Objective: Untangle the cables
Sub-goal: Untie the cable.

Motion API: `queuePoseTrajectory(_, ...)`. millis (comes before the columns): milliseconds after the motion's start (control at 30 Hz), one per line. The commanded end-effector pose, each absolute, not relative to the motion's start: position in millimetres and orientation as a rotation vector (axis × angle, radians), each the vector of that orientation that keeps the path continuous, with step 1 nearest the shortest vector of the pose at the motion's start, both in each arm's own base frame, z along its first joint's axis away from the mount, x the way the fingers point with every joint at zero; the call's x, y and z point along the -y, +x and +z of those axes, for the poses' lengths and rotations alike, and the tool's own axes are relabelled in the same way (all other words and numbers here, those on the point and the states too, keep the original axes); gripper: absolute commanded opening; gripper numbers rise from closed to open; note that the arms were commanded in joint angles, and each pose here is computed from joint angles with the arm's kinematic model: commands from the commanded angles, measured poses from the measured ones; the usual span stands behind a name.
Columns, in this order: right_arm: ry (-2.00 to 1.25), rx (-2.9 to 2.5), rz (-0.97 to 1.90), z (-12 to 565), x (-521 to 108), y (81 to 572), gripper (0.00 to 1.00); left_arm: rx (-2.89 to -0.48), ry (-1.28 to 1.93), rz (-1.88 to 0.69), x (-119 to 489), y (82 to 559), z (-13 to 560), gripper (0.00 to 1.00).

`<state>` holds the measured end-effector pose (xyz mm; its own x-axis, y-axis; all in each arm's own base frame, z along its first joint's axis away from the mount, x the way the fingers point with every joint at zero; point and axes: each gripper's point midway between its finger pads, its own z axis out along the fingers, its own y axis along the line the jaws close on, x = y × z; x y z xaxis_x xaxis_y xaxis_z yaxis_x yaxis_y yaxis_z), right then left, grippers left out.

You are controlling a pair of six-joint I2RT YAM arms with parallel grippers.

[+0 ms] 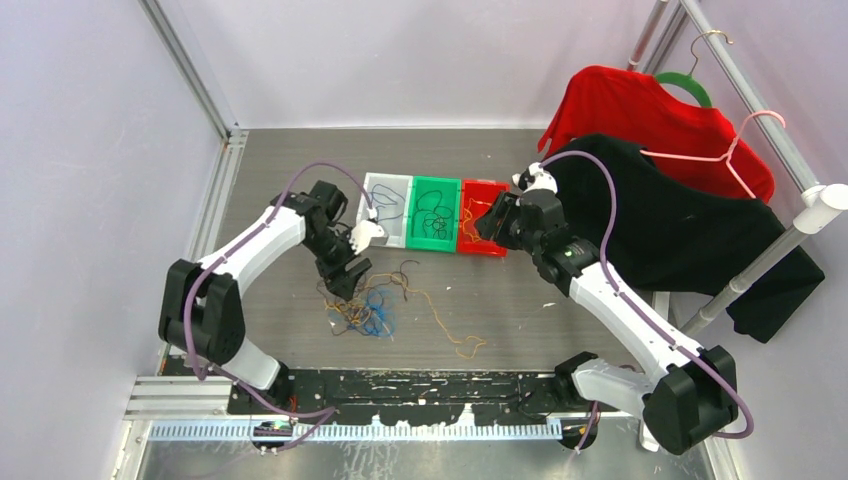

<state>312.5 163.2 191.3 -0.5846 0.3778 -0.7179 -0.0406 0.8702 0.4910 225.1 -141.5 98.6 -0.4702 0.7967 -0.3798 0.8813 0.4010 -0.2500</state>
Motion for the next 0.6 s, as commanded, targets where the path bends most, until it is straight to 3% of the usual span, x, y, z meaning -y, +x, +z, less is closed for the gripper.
queuePoseTrajectory(0,0.238,-2.039,0.647,215.9,-169.6,315.6,0.55,-2.460,1.514,-0.543,140.0,236.3,80.1,0.64)
queuePoseTrajectory(67,0.238,-2.030,0.651,218.7,-169.7,315.1,0.54,-2.470,1.522,-0.527,138.6,239.2,76.1,0.49)
queuePoseTrajectory(233,0.224,-2.033,0.673,219.6,-175.3,314.5,0.52,-2.493,1.542,-0.553,142.3,239.2,81.4,0.32)
queuePoseTrajectory(400,0.156,-2.022,0.716,226.2,-191.9,311.7,0.52,-2.469,1.462,-0.565,153.7,250.4,124.9,0.01)
queuePoseTrajectory(567,0.028,-1.964,0.761,244.8,-220.0,306.7,0.61,-2.448,1.348,-0.554,161.5,261.6,186.4,0.00)
